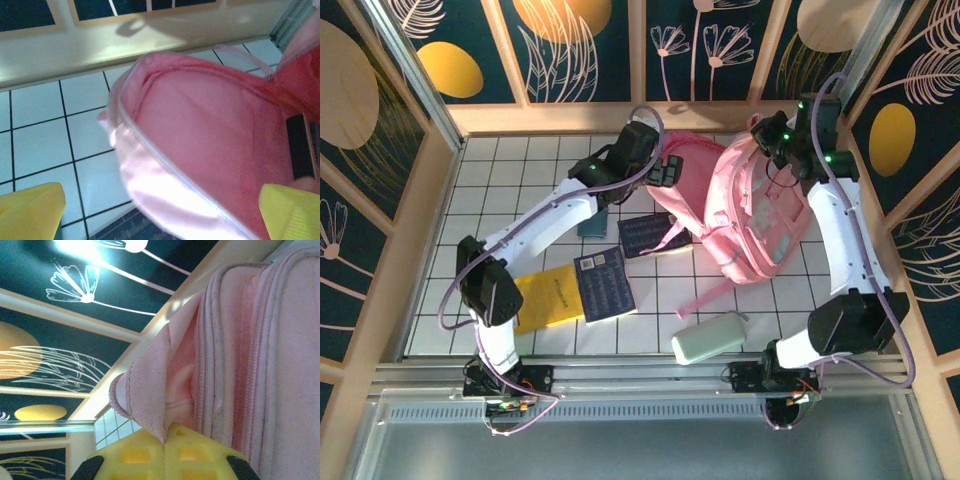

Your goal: Pack the student bag

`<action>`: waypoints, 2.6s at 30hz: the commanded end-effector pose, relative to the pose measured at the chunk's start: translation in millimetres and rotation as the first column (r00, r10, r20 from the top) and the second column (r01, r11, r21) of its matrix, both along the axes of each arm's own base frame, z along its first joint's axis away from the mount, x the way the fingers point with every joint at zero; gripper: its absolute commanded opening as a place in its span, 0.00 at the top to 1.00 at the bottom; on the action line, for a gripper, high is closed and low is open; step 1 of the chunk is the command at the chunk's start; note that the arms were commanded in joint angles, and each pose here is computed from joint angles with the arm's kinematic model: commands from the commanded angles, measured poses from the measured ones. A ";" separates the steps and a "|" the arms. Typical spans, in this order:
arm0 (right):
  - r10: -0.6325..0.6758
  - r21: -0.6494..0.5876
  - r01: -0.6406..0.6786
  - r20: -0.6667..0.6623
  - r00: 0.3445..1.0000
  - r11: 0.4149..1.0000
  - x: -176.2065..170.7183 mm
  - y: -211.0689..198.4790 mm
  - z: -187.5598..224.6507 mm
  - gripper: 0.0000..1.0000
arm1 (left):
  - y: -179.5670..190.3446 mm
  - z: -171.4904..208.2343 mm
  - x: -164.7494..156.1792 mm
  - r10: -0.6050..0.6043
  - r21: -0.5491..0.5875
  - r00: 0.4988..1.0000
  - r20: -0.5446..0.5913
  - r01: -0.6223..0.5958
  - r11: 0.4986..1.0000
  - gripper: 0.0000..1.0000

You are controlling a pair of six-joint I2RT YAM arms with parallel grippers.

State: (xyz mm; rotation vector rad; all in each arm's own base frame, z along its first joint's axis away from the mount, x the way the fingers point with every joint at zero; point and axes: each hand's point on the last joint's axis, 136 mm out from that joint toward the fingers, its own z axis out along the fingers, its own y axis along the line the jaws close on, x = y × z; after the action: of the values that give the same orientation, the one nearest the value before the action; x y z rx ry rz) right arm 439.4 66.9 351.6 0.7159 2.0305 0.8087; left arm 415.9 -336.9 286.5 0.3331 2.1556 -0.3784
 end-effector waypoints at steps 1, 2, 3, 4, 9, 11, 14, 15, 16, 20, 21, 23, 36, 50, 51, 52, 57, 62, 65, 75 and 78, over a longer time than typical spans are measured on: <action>-0.054 -0.059 0.059 0.091 0.994 0.996 11.2 -17.0 29.9 1.00 | -9.1 32.7 -46.8 -0.240 -0.066 0.971 0.024 0.241 0.968 0.01; -0.053 -0.067 0.059 0.090 0.995 0.996 13.9 -17.5 30.8 1.00 | -16.8 31.4 -68.1 -0.331 -0.095 0.944 0.004 0.330 0.939 0.01; -0.050 -0.073 0.056 0.087 0.995 0.996 16.0 -17.6 30.8 1.00 | -22.4 27.0 -86.7 -0.396 -0.097 0.918 -0.011 0.393 0.914 0.01; -0.048 -0.078 0.055 0.088 0.995 0.995 17.9 -17.6 32.0 1.00 | -30.7 17.9 -110.4 -0.458 -0.075 0.888 -0.029 0.455 0.887 0.01; -0.045 -0.080 0.052 0.092 0.995 0.995 21.7 -17.6 33.8 1.00 | -56.7 -54.7 -197.9 -0.583 0.004 0.784 -0.213 0.597 0.802 0.01; -0.048 -0.077 0.055 0.088 0.995 0.996 21.5 -19.1 31.5 1.00 | -68.9 -76.5 -228.6 -0.634 -0.022 0.727 -0.265 0.652 0.758 0.01; -0.050 -0.074 0.056 0.086 0.995 0.996 19.5 -21.2 29.5 1.00 | -82.4 -106.7 -266.6 -0.679 0.016 0.647 -0.346 0.728 0.685 0.01; -0.052 -0.074 0.059 0.087 0.995 0.995 18.7 -22.4 29.3 1.00 | -86.2 -115.2 -276.3 -0.690 0.027 0.623 -0.369 0.749 0.662 0.01; -0.055 -0.075 0.061 0.087 0.995 0.995 17.6 -23.7 29.3 1.00 | -90.0 -122.2 -286.4 -0.701 0.033 0.598 -0.390 0.770 0.638 0.01; -0.061 -0.073 0.067 0.084 0.995 0.995 13.5 -28.7 27.4 1.00 | -103.5 -138.0 -297.8 -0.716 0.035 0.555 -0.423 0.800 0.599 0.01; -0.064 -0.072 0.070 0.081 0.995 0.995 12.6 -30.1 26.4 1.00 | -105.3 -140.1 -297.5 -0.717 0.043 0.552 -0.426 0.803 0.594 0.01; -0.072 -0.069 0.078 0.083 0.994 0.995 10.5 -34.2 27.5 1.00 | -109.9 -151.6 -301.3 -0.709 0.069 0.530 -0.466 0.820 0.568 0.01; -0.083 -0.037 0.085 0.072 0.994 0.996 4.9 -40.9 22.3 1.00 | -127.3 -210.5 -313.7 -0.647 0.154 0.491 -0.584 0.849 0.505 0.02; -0.082 -0.021 0.084 0.068 0.994 0.996 5.6 -41.9 20.7 1.00 | -110.5 -247.1 -294.2 -0.559 0.334 0.581 -0.592 0.808 0.485 0.01; -0.084 -0.020 0.085 0.068 0.994 0.996 6.0 -42.5 20.9 1.00 | -107.3 -247.4 -290.6 -0.549 0.350 0.593 -0.589 0.799 0.489 0.01; -0.084 -0.019 0.085 0.069 0.994 0.996 6.3 -42.1 22.0 1.00 | -104.0 -245.9 -285.4 -0.538 0.363 0.609 -0.583 0.787 0.499 0.01; -0.074 0.002 0.074 0.073 0.995 0.997 8.3 -39.2 24.3 1.00 | -89.1 -235.6 -259.6 -0.502 0.366 0.656 -0.564 0.743 0.560 0.01; -0.072 0.003 0.072 0.070 0.995 0.997 9.2 -38.8 22.8 1.00 | -90.2 -224.5 -254.3 -0.513 0.299 0.657 -0.553 0.731 0.614 0.01; -0.071 0.001 0.072 0.072 0.995 0.997 8.4 -38.9 22.9 1.00 | -89.9 -225.9 -255.9 -0.501 0.266 0.656 -0.564 0.719 0.642 0.01; -0.068 0.003 0.068 0.079 0.995 0.998 6.0 -38.3 24.9 1.00 | -84.4 -259.6 -266.0 -0.464 0.231 0.634 -0.618 0.711 0.664 0.01; -0.062 0.006 0.062 0.079 0.995 0.998 5.2 -37.0 24.3 1.00 | -82.9 -265.3 -262.8 -0.451 0.254 0.644 -0.618 0.707 0.660 0.01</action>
State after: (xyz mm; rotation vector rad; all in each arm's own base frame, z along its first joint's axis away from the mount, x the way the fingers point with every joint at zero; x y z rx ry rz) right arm 447.4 39.5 349.7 0.7543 2.0196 0.7843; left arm 151.5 -419.1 31.4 1.4384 2.5873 -0.3336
